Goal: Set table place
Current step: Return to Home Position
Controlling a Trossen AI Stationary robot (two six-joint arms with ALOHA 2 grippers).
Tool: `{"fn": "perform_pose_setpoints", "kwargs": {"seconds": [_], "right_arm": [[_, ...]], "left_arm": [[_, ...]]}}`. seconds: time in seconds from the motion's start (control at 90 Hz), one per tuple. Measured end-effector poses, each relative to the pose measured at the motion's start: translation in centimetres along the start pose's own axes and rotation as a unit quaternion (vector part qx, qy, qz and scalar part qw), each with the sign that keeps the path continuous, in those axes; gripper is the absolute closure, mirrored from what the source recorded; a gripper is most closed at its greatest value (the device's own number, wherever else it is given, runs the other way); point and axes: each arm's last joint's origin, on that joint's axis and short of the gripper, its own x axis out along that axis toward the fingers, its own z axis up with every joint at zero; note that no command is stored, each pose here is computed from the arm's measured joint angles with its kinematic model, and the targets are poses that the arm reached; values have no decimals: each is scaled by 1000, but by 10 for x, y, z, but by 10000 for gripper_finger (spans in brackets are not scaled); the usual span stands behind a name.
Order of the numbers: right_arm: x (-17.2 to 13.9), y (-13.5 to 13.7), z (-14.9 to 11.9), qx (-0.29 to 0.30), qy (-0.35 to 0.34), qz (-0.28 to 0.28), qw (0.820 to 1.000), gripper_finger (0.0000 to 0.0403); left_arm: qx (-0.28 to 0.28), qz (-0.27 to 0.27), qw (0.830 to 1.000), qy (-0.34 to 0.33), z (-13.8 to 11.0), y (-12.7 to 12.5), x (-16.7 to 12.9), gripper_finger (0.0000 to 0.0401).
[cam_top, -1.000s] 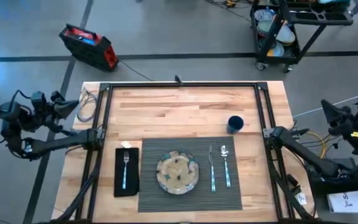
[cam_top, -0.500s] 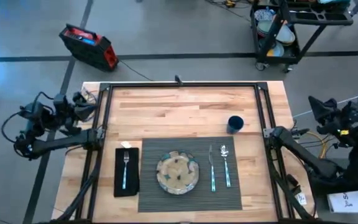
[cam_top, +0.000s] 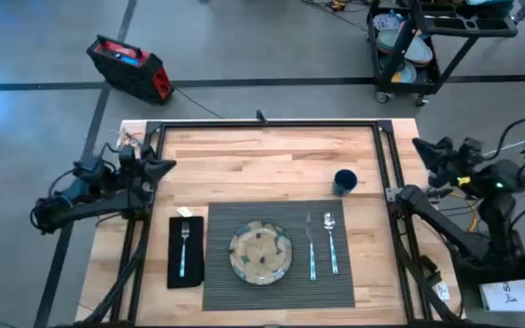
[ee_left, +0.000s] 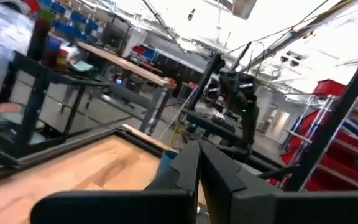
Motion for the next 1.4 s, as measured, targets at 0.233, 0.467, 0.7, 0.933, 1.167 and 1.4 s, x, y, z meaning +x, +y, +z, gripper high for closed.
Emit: {"fn": "perform_pose_setpoints", "kwargs": {"seconds": [0.233,0.467,0.7,0.933,1.167,1.4], "right_arm": [[24,-15,-20,22,8,52,998,403],[36,-25,-33,43,19,77,996,403],[50,-39,-52,67,6,100,993,403],[62,-52,-78,103,-22,171,980,403],[65,-50,-96,123,-12,192,974,403],[67,-39,-108,106,12,187,977,403]], "left_arm": [[-38,-77,996,-9,-27,9,12,401],[-44,-73,996,2,-39,15,15,401],[-46,-80,996,6,-39,15,15,401],[-46,-79,996,6,-39,15,15,401],[-46,-79,996,6,-39,15,15,401],[-46,-76,996,11,-41,15,15,401]]}}
